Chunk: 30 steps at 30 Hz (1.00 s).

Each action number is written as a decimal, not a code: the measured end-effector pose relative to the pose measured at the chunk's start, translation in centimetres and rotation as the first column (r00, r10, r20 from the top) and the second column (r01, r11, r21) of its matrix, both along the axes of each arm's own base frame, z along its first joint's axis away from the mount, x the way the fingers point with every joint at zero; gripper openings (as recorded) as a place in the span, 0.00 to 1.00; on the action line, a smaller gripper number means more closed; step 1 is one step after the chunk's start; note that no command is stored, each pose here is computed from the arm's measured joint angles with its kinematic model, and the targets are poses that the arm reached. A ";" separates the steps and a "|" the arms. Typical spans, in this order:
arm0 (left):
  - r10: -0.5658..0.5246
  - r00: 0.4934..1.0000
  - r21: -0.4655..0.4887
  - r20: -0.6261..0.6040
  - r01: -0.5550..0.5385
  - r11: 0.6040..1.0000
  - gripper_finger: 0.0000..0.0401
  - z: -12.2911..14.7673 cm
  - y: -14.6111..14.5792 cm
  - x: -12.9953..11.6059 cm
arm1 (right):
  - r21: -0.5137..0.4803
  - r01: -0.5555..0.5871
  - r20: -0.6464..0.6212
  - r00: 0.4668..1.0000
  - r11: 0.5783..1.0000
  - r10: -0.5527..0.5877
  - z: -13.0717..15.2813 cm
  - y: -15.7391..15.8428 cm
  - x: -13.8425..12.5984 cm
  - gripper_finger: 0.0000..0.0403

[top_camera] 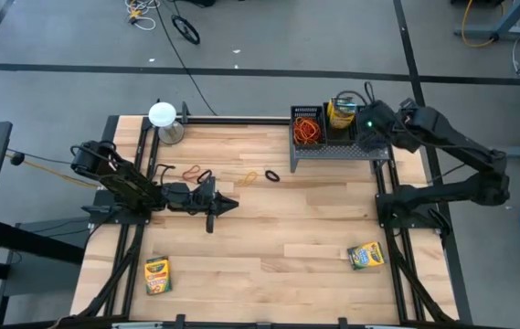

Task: Pick & Place Office Desk Supplies
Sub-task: Put the purple spring keychain into the right black bin on the shelf, then put the yellow crayon box into the middle black bin on the shelf

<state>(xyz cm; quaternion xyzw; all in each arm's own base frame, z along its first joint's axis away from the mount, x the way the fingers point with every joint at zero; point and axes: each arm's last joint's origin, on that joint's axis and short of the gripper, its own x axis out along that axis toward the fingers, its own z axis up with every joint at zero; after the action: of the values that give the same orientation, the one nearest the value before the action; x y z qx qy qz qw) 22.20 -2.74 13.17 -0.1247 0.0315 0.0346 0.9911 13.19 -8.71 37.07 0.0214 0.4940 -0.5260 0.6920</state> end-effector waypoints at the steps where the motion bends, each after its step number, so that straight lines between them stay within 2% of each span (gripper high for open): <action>1: 0.000 1.000 0.000 0.000 0.000 1.000 0.06 0.0 0.0 0.0 | -0.001 0.012 0.000 1.000 1.000 -0.012 0.0 -0.4 0.0 0.04; 15: 0.000 1.000 -0.002 0.002 0.000 1.000 0.06 0.0 0.0 0.0 | 0.121 0.182 -0.076 0.982 0.976 -0.174 -2.7 -5.4 1.8 0.04; 19: 0.000 1.000 -0.002 0.002 0.000 1.000 0.06 0.0 0.0 0.0 | 0.164 0.220 -0.059 0.975 0.961 -0.213 -3.4 -6.0 2.2 0.05; 24: 0.000 1.000 -0.002 0.002 0.000 1.000 0.06 0.0 0.0 0.0 | 0.171 0.261 -0.038 0.965 0.950 -0.258 -3.5 -6.2 2.1 0.17; 30: 0.000 1.000 -0.002 0.002 0.000 1.000 0.06 0.0 0.0 0.0 | 0.171 0.254 -0.043 0.967 0.952 -0.250 -3.5 -6.1 2.1 0.35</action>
<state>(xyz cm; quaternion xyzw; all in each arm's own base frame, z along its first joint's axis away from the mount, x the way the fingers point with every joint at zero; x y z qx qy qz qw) 22.21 -2.73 13.19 -0.1256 0.0307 0.0347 0.9910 15.29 -14.84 33.60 0.1393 0.5387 -0.5647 0.6095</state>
